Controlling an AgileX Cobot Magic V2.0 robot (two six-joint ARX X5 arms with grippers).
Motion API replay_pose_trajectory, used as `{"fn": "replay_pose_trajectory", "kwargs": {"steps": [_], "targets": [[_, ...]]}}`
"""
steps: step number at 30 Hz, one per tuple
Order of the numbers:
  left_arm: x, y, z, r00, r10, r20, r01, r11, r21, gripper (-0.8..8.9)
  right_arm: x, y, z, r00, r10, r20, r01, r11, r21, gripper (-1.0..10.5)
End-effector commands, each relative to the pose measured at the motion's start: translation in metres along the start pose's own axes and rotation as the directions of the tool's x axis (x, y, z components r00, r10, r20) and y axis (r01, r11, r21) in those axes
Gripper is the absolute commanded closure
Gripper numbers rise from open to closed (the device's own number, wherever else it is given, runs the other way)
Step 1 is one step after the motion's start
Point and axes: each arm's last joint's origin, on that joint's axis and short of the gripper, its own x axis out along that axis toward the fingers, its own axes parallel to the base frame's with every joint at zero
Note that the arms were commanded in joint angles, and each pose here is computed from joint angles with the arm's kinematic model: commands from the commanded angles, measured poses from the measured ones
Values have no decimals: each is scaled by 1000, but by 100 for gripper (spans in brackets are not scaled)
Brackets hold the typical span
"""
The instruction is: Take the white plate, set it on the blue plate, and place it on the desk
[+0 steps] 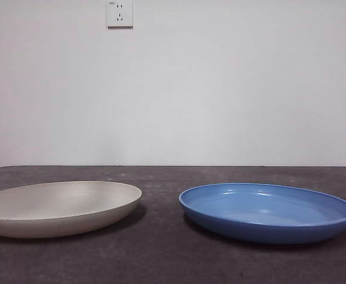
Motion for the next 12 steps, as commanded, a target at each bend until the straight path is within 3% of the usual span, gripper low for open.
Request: {"fn": "replay_pose_trajectory", "kwargs": {"steps": [1,12], "targets": [[18,20,13,998,31,-63,-34,999,-41,187,-2,3,4,1000,16,12,-16,1000,1,354],[90,104,28,952,101,-290,-154,974,-164,187,-2,3,4,1000,29,9,-29,1000,4,354]]}}
